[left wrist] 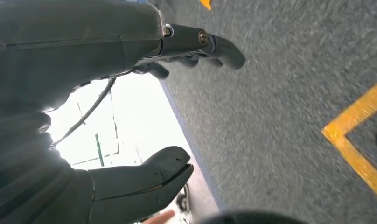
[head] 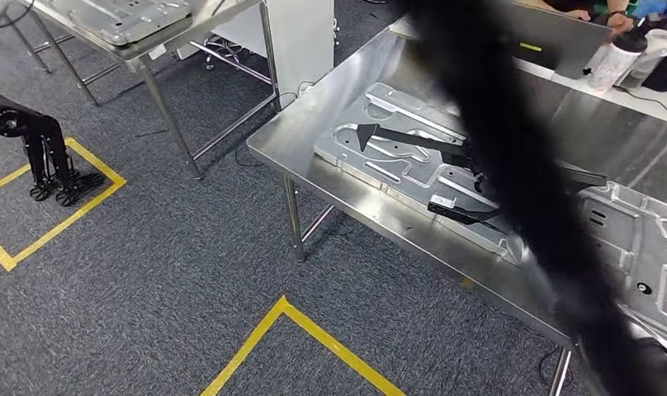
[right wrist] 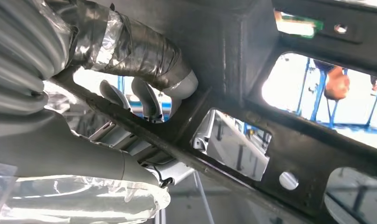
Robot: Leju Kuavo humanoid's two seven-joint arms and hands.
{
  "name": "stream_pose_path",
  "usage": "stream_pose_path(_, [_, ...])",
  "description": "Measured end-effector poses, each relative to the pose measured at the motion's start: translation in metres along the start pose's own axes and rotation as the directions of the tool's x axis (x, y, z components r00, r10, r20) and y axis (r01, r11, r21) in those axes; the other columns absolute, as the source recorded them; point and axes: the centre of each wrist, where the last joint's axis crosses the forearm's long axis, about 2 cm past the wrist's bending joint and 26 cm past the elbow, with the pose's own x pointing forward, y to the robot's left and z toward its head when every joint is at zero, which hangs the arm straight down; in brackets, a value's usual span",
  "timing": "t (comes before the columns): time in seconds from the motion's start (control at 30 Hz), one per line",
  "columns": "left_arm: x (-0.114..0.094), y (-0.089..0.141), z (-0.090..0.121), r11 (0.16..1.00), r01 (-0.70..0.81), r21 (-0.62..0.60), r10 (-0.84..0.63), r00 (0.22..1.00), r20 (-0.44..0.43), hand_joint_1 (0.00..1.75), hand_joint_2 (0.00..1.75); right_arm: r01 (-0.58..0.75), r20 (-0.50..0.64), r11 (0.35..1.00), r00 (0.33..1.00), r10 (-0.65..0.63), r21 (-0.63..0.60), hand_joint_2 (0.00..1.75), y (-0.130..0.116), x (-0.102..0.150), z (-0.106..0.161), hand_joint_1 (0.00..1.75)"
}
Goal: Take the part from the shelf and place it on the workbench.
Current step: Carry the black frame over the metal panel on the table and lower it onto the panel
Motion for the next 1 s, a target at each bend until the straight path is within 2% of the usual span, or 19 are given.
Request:
stream_pose_path(0.17, [0.003,-0.001,0.000,1.000,0.002,-0.003,-0.002,1.000,0.006,0.00,1.75,-0.011,-0.014,1.000,1.000,0.011,-0.007,1.75,-0.003,-0.008,0.000,1.75])
stream_pose_path(0.63, [0.002,0.000,0.000,1.000,0.010,0.000,-0.010,1.000,0.006,0.00,1.75,-0.013,-0.014,0.999,1.000,0.013,0.044,1.75,0.006,-0.006,0.006,1.75])
stream_pose_path(1.0, [0.003,-0.003,0.000,1.000,0.027,-0.007,-0.027,1.000,0.012,0.00,1.75,0.008,-0.035,0.986,0.999,-0.003,0.168,1.75,0.034,0.005,0.013,1.75])
